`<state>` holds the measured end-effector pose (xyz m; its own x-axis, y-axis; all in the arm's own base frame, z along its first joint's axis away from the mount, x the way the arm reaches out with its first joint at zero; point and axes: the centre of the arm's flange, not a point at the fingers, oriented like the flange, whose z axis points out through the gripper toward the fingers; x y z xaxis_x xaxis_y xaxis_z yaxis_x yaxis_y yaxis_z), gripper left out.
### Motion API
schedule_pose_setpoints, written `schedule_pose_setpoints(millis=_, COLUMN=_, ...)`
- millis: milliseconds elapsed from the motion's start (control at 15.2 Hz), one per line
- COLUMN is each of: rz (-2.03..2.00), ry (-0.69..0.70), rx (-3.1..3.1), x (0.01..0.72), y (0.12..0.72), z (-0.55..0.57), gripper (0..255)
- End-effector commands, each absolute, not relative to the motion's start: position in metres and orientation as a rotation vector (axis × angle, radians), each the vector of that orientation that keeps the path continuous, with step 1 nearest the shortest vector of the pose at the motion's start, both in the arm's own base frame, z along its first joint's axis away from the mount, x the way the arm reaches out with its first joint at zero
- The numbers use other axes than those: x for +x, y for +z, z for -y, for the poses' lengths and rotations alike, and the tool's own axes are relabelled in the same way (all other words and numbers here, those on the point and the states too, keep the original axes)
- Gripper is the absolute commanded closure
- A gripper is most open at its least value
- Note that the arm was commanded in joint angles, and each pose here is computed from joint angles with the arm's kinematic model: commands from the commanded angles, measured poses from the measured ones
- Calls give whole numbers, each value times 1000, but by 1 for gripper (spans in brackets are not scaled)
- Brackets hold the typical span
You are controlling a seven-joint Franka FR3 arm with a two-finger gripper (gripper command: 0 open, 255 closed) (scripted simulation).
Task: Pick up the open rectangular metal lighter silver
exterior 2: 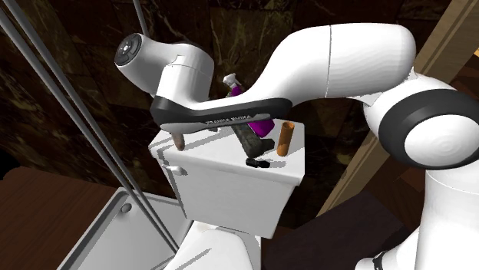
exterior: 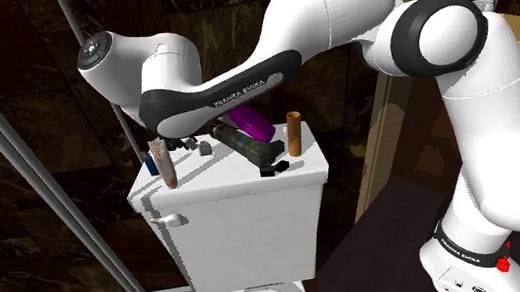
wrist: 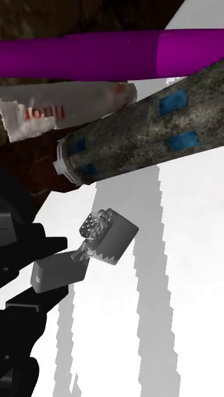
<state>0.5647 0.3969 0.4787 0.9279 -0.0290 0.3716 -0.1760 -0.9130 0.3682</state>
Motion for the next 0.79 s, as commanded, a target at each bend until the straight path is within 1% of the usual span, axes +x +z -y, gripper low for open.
schedule_pose_setpoints(millis=0, rz=149, ry=508, rx=2684, x=565, y=489, z=-397, gripper=255)
schedule_pose_setpoints(millis=594, rz=149, ry=508, rx=2684, x=565, y=537, z=-397, gripper=255)
schedule_pose_setpoints(millis=726, rz=149, ry=508, rx=2684, x=565, y=538, z=-397, gripper=255)
